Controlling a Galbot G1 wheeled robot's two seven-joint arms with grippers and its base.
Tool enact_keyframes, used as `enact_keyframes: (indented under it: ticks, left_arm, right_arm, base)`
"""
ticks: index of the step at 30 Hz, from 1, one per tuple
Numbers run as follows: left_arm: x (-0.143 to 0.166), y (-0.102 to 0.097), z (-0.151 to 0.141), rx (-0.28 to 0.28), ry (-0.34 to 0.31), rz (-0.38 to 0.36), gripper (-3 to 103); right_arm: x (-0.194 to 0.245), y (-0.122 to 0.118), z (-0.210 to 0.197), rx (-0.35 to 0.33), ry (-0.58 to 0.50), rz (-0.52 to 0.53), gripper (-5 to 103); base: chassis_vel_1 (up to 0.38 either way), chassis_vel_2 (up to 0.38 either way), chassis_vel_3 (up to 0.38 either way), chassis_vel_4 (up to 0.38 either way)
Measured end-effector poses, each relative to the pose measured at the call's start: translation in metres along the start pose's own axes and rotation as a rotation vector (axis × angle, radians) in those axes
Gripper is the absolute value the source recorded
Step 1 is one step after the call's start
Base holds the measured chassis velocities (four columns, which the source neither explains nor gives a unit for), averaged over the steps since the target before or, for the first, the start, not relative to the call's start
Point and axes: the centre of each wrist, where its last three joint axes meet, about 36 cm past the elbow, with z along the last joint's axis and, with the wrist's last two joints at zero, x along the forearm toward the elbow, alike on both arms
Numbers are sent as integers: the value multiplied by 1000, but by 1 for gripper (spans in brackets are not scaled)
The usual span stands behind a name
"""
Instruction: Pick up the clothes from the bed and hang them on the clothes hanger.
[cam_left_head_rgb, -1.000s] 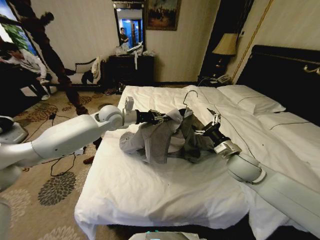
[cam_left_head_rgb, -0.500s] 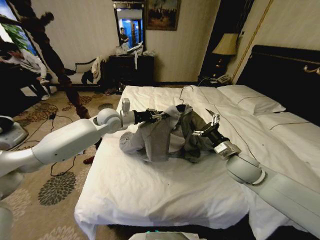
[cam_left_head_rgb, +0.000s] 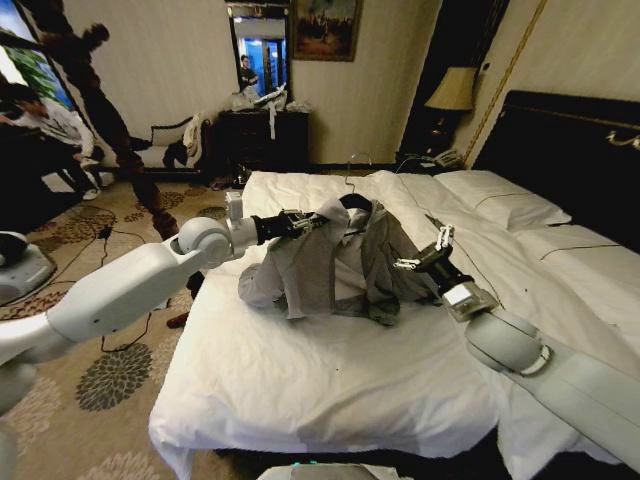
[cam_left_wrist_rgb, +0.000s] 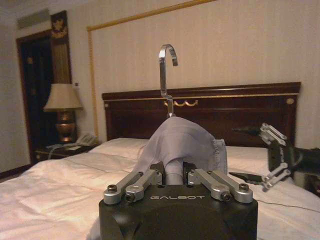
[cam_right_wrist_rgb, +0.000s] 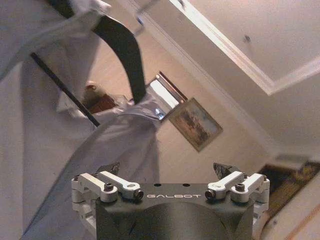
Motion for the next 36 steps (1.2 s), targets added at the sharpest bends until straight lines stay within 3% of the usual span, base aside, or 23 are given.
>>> enact_keyframes:
  ticks: [5, 11, 13, 14, 21, 25, 26, 30, 36]
  left_arm:
    - [13, -8, 6, -15, -24, -23, 16]
    - [29, -13, -1, -46, -68, -59, 16]
    - [37, -14, -5, -65, -93, -84, 16]
    - [51, -16, -13, -88, -136, -120, 16]
    - [72, -20, -12, -89, -182, -179, 16]
    - [91, -17, -18, -94, -218, -230, 16]
    - [91, -17, -18, -94, -218, -230, 16]
    - [109, -13, -22, -100, -229, -276, 16]
    - [129, -4, -21, -117, -220, -316, 16]
  right_arm:
    - [8, 11, 5, -85, 49, 45, 100]
    - [13, 18, 13, -137, 90, 97, 100]
    - [16, 22, 20, -164, 121, 123, 100]
    - [24, 23, 28, -218, 174, 165, 100]
    - [45, 19, 46, -291, 253, 244, 100]
    - [72, 24, 57, -405, 311, 305, 100]
    - [72, 24, 57, -405, 311, 305, 100]
    - [104, 45, 63, -522, 291, 308, 100]
    - [132, 73, 69, -494, 246, 296, 100]
  base:
    - [0, 0, 0, 0]
    - [0, 0, 0, 0]
    - [0, 0, 0, 0]
    - [0, 0, 0, 0]
    - [0, 0, 0, 0]
    - [0, 0, 0, 0]
    - [0, 0, 0, 0]
    - [0, 0, 0, 0]
    - [0, 0, 0, 0]
